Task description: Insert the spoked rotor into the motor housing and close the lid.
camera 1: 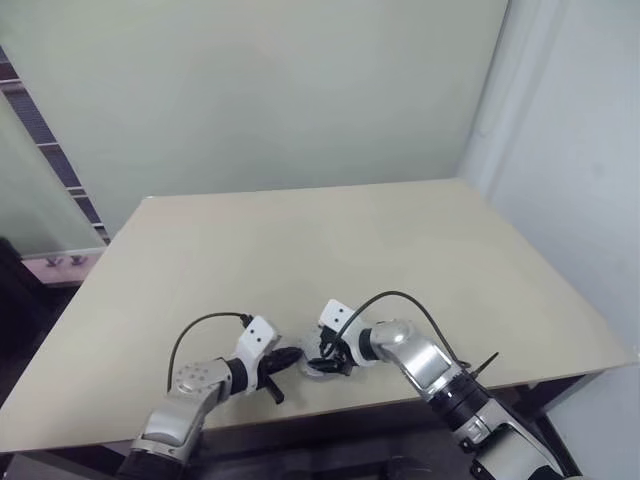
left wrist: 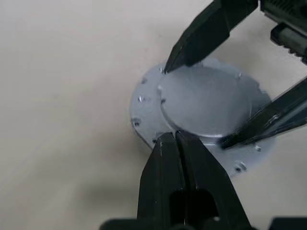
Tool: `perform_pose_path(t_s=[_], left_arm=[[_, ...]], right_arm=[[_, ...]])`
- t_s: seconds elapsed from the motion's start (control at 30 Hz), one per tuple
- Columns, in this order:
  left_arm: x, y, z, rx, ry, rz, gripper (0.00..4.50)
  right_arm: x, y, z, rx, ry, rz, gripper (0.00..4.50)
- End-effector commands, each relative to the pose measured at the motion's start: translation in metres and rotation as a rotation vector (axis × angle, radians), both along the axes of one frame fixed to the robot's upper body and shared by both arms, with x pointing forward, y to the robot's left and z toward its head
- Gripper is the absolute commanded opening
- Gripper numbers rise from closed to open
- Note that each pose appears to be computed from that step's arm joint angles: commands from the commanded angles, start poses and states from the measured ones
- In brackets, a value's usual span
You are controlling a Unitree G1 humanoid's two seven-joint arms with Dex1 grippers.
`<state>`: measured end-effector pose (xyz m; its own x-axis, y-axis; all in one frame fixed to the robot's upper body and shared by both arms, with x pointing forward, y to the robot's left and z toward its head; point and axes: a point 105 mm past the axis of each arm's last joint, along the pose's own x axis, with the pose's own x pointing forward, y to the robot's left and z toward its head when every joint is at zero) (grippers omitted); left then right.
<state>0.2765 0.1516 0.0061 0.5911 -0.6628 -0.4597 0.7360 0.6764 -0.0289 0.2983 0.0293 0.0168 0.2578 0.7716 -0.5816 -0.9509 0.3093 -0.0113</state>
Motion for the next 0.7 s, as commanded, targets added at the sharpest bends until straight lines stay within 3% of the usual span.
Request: perform_pose_path(t_s=[0.03, 0.27, 0.7], left_arm=[[-0.001, -0.006, -0.007, 0.022, 0.008, -0.037, 0.0], [-0.003, -0.009, -0.009, 0.031, 0.016, -0.063, 0.0], [0.011, 0.008, 0.013, -0.011, -0.042, 0.017, 0.0]], right_arm=[[-0.005, -0.001, -0.004, -0.029, 0.009, 0.027, 3.3], [-0.003, -0.002, 0.001, -0.016, -0.005, 0.033, 3.3], [0.004, 0.005, 0.004, 0.058, 0.065, -0.104, 3.3]])
